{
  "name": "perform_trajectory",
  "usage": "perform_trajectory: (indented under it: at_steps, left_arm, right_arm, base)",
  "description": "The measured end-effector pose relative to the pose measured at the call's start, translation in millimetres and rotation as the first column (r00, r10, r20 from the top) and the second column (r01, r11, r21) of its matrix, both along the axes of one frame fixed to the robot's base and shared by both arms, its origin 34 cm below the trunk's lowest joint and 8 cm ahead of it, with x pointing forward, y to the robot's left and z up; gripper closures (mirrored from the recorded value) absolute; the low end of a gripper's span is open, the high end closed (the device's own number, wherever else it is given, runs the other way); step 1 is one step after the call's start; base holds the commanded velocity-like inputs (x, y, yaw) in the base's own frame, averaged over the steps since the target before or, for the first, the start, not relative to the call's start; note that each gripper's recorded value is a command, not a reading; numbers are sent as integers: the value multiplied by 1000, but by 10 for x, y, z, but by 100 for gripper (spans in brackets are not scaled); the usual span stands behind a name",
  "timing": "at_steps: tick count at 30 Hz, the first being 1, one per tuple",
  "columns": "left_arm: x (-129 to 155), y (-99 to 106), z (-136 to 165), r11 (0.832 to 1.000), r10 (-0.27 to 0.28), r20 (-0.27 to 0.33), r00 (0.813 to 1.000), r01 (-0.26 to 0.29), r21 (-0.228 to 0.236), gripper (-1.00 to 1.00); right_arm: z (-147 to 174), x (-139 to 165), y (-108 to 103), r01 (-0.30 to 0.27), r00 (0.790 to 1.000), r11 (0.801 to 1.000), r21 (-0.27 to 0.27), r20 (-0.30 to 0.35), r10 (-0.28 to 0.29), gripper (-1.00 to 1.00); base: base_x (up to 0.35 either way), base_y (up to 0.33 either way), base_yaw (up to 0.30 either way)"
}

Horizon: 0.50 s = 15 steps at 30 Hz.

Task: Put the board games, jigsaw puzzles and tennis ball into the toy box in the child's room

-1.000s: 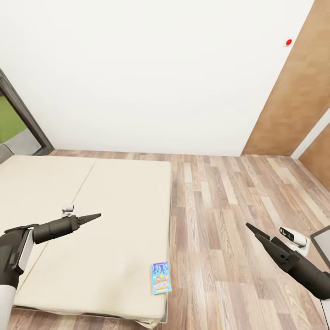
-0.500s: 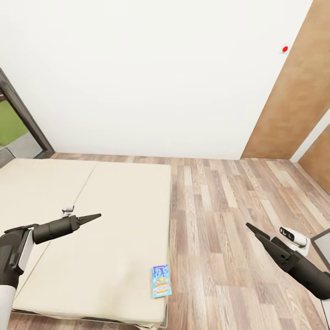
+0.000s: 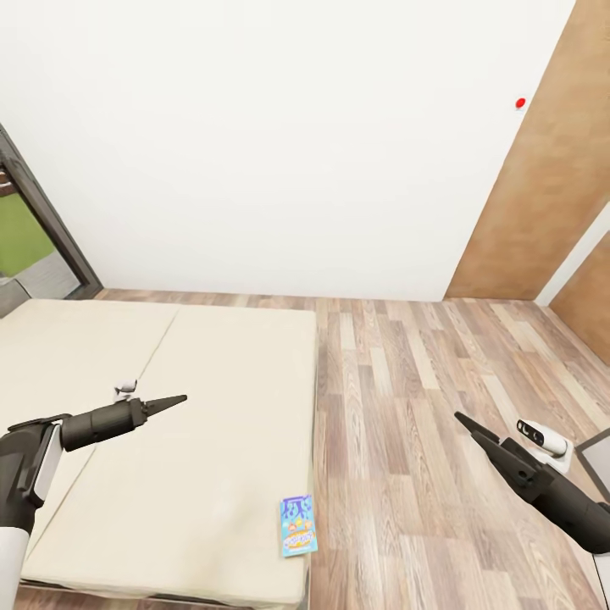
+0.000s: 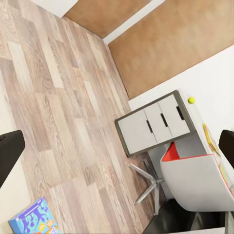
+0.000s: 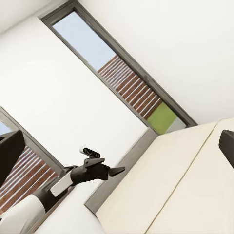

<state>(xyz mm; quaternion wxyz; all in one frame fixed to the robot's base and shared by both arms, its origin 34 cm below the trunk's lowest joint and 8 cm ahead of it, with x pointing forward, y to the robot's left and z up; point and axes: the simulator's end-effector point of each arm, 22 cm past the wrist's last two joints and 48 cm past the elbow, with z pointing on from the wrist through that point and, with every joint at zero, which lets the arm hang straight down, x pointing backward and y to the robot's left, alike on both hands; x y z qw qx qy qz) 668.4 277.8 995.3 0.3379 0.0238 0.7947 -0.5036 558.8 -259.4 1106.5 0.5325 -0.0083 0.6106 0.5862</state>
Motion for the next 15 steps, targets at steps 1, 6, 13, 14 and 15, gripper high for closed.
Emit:
perform_trajectory:
  at_steps: [1, 6, 13, 14, 15]
  left_arm:
    - [0, 1, 9, 1000, 0, 2, 1000, 0, 0, -100]
    - [0, 2, 56, 1000, 0, 10, 1000, 0, 0, -100]
    - [0, -1, 121, 1000, 0, 22, 1000, 0, 0, -100]
    - [0, -1, 130, 1000, 0, 23, 1000, 0, 0, -100]
    - [0, 0, 139, 1000, 0, 25, 1000, 0, 0, -100]
  right_arm:
    - [7, -2, 0, 0, 1000, 1000, 0, 2, 0, -100]
    - [45, -10, -1, 0, 1000, 1000, -1, 10, 0, -100]
    - [98, -23, -2, 0, 1000, 1000, -1, 22, 0, -100]
    - [105, -25, -2, 0, 1000, 1000, -1, 23, 0, -100]
    - [112, -27, -2, 0, 1000, 1000, -1, 25, 0, -100]
  base:
    - [0, 0, 0]
    - [0, 0, 0]
    - [0, 0, 0]
    - [0, 0, 0]
    - [0, 0, 0]
